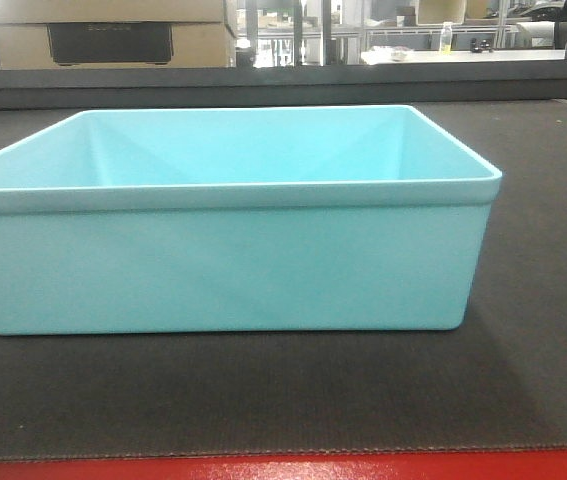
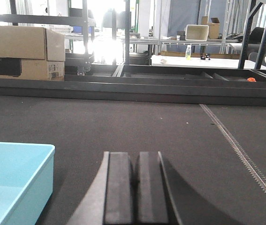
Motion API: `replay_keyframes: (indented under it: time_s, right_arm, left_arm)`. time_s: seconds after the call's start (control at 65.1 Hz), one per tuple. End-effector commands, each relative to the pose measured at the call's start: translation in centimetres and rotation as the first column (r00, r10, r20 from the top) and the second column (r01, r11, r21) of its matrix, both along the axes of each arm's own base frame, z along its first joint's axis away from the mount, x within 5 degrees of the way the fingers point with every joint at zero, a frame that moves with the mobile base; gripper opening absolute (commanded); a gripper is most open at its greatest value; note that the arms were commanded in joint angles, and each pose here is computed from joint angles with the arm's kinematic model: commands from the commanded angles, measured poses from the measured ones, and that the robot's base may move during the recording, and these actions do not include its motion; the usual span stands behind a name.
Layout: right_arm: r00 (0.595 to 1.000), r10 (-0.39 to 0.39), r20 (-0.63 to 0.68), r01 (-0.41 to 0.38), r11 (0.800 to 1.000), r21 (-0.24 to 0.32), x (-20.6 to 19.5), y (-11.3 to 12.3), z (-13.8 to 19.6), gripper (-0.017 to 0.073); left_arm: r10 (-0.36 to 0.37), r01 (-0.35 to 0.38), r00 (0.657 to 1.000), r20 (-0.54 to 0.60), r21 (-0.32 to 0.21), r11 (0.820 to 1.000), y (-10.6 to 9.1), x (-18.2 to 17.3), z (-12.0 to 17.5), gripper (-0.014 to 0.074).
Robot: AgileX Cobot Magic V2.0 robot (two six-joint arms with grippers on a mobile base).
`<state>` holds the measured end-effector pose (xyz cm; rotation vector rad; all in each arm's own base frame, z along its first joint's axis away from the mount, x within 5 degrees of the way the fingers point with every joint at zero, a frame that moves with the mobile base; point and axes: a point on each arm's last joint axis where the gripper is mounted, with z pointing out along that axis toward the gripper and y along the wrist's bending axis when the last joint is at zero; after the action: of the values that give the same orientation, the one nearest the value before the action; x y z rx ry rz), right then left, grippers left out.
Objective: Fetch blue bin and place on conveyor start
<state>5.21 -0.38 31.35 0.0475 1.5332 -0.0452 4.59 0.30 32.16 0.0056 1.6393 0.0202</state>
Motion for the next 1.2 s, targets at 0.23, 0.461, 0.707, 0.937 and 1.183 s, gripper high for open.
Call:
replay_keyframes:
  time_s: [0.23, 0.461, 0.707, 0.937, 1.183]
  right_arm:
    - [1.000, -0.007, 0.025, 0.007, 1.000, -0.023, -0.1, 0.0, 0.2, -0.0163]
    - [1.000, -0.007, 0.025, 0.007, 1.000, -0.023, -0.1, 0.0, 0.2, -0.0163]
    - [1.000, -0.007, 0.025, 0.007, 1.000, -0.023, -0.1, 0.0, 0.2, -0.0163]
    - [1.000, -0.007, 0.025, 0.007, 1.000, -0.023, -0.1, 0.0, 0.2, -0.0163]
    - [1.000, -0.007, 0.025, 0.007, 1.000, -0.023, -0.1, 0.0, 0.2, -0.0163]
  left_arm:
    - [-0.002, 0.003, 1.000, 0.027, -0.004, 1.000, 0.0, -0.1, 0.2, -0.0111]
    - [0.008, -0.009, 1.000, 0.024, 0.014, 1.000, 0.1, -0.2, -0.1, -0.0111]
    - [0.023, -0.026, 0.997, 0.073, 0.036, 0.999, -0.1, -1.0, -4.1, -0.0111]
    - [0.045, -0.046, 0.995, 0.085, 0.018, 0.999, 0.0, 0.7, -9.7, -0.0111]
    - [0.045, -0.047, 0.994, 0.095, 0.018, 0.999, 0.0, 1.0, -11.4, -0.0111]
